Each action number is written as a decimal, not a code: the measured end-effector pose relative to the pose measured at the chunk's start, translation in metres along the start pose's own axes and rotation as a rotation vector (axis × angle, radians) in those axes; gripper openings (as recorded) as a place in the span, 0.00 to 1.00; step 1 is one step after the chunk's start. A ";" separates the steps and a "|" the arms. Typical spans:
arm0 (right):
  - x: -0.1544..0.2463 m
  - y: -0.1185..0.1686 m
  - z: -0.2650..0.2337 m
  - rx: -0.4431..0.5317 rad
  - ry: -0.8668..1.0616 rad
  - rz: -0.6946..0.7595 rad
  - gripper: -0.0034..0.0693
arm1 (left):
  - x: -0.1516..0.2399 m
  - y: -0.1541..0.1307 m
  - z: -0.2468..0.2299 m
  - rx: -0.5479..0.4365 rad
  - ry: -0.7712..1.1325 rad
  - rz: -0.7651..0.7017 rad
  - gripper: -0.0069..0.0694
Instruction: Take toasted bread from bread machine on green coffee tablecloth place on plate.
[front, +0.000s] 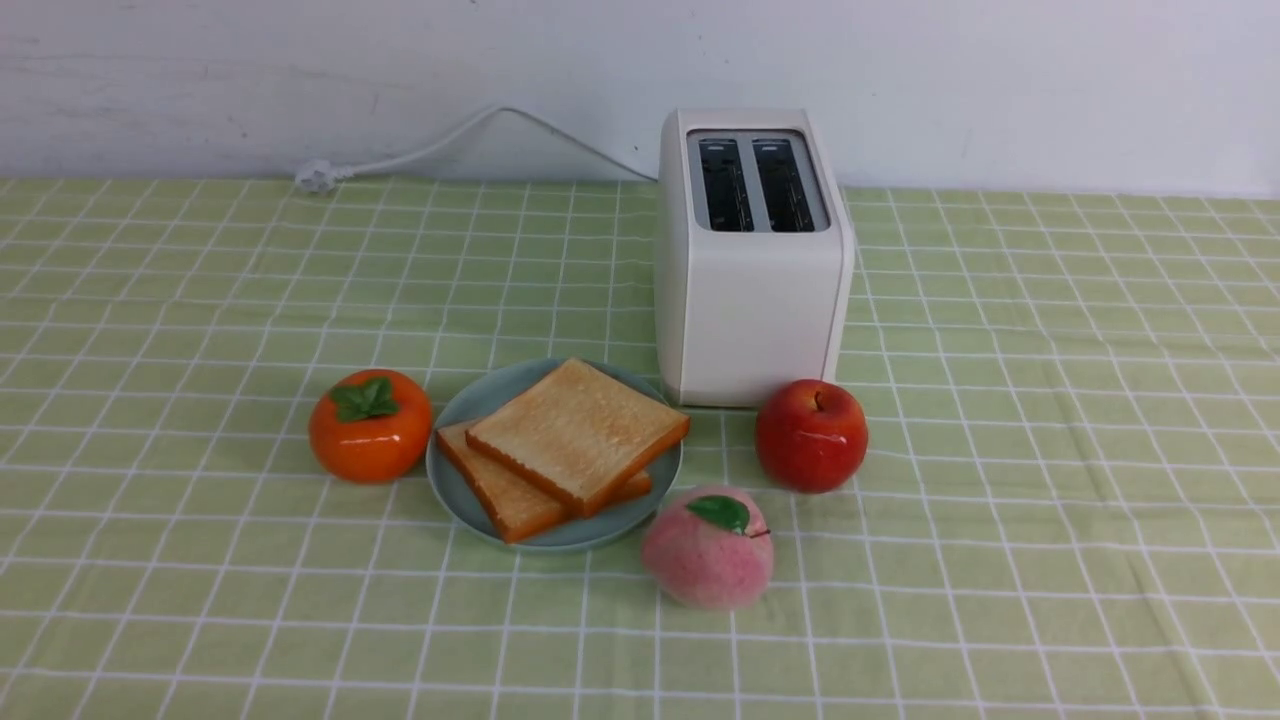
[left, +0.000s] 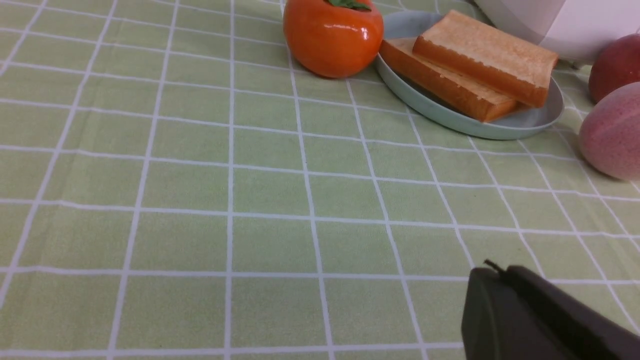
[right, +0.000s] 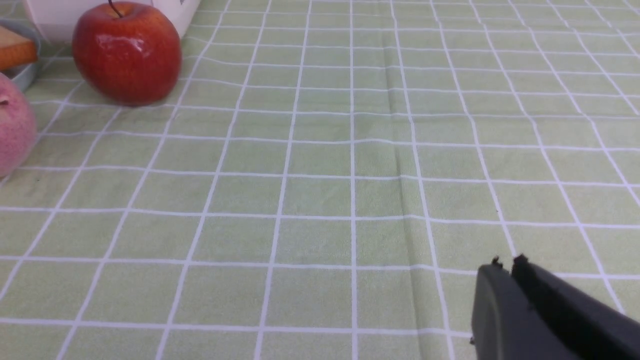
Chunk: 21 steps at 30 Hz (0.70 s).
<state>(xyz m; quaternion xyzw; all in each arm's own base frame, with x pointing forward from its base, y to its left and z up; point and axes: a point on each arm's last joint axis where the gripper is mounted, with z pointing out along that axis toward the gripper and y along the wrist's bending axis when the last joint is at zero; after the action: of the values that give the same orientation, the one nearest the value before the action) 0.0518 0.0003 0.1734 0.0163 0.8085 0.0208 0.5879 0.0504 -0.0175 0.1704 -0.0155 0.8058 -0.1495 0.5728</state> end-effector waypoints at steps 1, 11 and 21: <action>0.000 0.000 0.000 0.000 0.000 0.000 0.10 | 0.000 0.000 0.000 0.000 0.000 0.000 0.07; 0.000 0.000 0.000 0.000 0.000 0.000 0.12 | 0.000 0.000 0.000 0.000 0.000 0.000 0.08; 0.000 0.000 0.000 0.000 0.000 0.000 0.14 | 0.000 0.000 0.000 0.000 0.000 0.000 0.09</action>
<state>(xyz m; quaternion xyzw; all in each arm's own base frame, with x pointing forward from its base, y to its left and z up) 0.0518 0.0003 0.1734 0.0163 0.8085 0.0209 0.5879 0.0504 -0.0175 0.1704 -0.0155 0.8058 -0.1495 0.5728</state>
